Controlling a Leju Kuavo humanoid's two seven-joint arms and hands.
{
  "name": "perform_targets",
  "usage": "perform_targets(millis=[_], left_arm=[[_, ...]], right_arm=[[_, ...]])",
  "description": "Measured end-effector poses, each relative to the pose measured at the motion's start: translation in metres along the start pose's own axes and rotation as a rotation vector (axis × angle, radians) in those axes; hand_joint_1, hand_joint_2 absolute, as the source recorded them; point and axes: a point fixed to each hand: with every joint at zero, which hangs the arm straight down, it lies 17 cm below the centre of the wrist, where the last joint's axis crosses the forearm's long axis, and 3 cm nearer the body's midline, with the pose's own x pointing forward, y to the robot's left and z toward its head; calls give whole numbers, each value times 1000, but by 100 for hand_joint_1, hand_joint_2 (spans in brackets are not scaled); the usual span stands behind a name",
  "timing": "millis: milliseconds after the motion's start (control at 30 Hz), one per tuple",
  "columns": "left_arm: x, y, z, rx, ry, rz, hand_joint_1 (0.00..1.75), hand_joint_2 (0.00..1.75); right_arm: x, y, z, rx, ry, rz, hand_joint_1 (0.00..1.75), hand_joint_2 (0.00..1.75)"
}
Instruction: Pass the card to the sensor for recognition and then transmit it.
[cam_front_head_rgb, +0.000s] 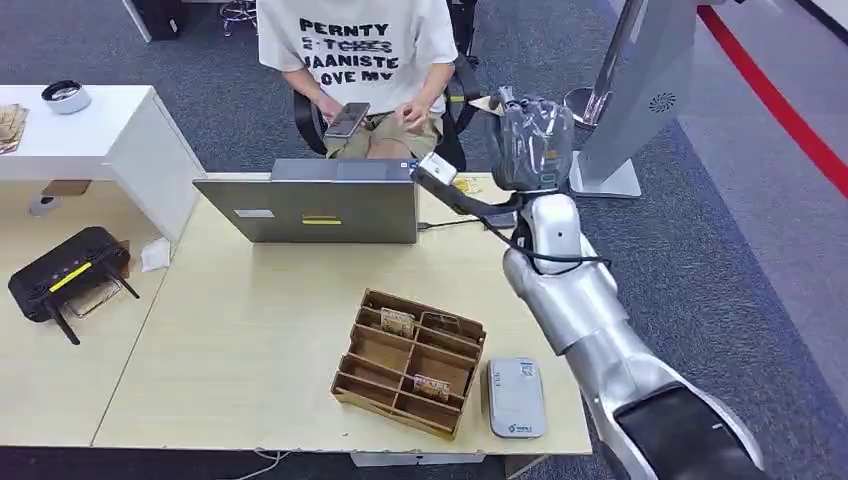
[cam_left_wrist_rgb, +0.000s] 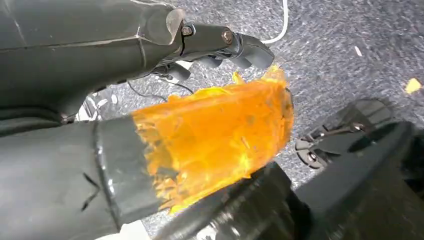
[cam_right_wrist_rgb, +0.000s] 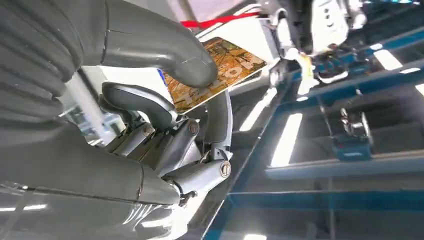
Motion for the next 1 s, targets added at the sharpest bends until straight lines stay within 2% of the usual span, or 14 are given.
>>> perform_targets(millis=[500,633,733,867,900,933,967,1000], left_arm=[[-12,3,1,-19,-1,69,0,0],[-9,16,-2,93,28,-139,0,0],[13,16,-2,104,12,-183,0,0],[21,12,-2,105,3,-209,0,0],[22,11,-2,106,1,-212,0,0],[22,11,-2,107,1,-213,0,0],[23,12,-2,109,0,-215,0,0],[23,12,-2,109,0,-216,0,0]], right_arm=[[-14,13,2,37,27,32,175,175],[-13,14,2,40,17,22,175,175],[-9,17,4,47,15,16,175,175],[-7,20,5,53,12,18,175,175],[-6,21,6,57,10,20,42,175],[-5,22,7,59,10,19,0,175],[-5,23,7,61,11,19,0,0],[-5,24,8,65,11,18,0,0]])
